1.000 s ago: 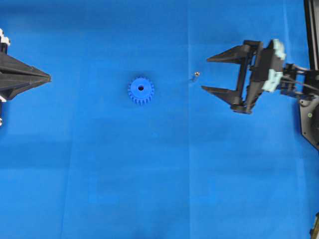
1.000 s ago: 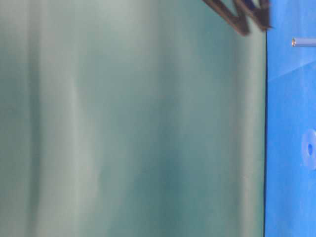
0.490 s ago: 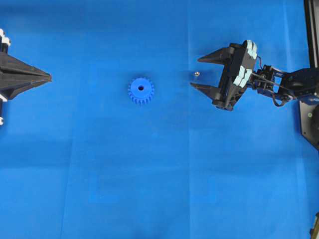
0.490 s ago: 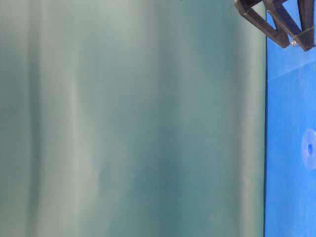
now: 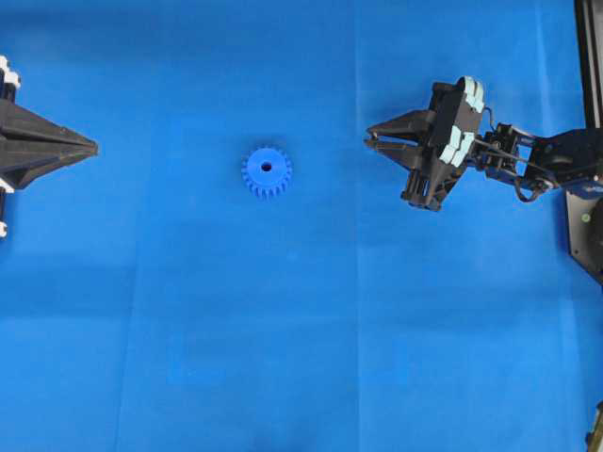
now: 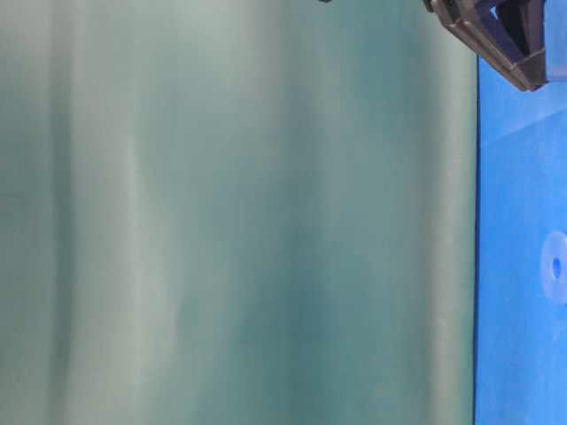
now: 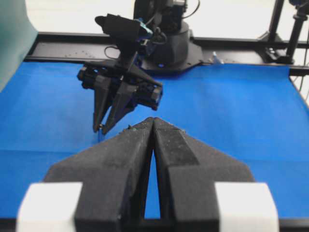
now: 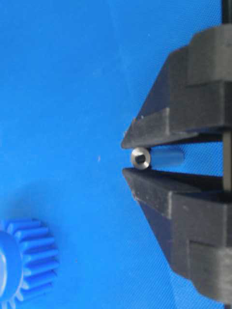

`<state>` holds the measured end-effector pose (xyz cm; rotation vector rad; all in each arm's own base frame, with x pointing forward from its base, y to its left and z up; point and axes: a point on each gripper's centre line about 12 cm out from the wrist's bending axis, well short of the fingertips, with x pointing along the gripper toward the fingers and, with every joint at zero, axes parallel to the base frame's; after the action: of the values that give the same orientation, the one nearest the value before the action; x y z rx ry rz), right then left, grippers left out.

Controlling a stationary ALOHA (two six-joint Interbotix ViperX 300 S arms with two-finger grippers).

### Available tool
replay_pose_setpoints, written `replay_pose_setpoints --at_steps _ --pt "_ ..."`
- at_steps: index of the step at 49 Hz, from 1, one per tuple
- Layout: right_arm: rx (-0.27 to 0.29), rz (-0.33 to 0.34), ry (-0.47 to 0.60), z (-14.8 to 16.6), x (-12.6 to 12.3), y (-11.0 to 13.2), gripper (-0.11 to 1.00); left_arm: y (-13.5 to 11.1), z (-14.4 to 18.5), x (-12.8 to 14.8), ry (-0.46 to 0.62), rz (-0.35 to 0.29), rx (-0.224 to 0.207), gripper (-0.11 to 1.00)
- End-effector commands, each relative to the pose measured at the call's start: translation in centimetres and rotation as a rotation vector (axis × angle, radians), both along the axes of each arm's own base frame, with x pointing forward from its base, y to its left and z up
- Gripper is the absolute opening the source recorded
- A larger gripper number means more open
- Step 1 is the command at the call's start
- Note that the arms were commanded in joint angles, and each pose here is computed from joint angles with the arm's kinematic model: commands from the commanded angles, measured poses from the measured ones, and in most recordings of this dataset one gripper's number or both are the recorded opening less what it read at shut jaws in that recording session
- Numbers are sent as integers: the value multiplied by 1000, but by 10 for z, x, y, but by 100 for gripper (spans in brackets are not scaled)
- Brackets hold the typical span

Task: Insert the shaft placed at a random location into the center hole of the small gear at another random location.
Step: 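Close the right gripper on the silver shaft and lift it, then carry the held shaft left over the blue gear's center hole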

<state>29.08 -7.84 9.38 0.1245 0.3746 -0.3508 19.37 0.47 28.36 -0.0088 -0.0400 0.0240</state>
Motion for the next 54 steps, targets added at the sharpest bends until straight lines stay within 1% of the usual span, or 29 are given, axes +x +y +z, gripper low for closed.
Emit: replay_pose_setpoints --at_steps 1,10,16,26,36,44,54 --pt "-5 7 -21 5 4 1 3 1 4 1 -12 3 0 0" --pt "-5 11 -24 6 4 1 3 1 4 1 -9 3 0 0" --pt "-1 14 -38 14 6 2 3 0 3 1 -5 1 0 0" --pt "19 32 -51 52 9 5 3 0 3 1 0 1 -2 0" --pt "32 48 -77 89 4 9 3 0 2 1 6 1 -2 0" --pt "37 50 -69 92 2 10 3 1 2 1 11 3 -2 0" --pt "38 60 -65 90 8 12 3 1 1 1 12 3 -2 0"
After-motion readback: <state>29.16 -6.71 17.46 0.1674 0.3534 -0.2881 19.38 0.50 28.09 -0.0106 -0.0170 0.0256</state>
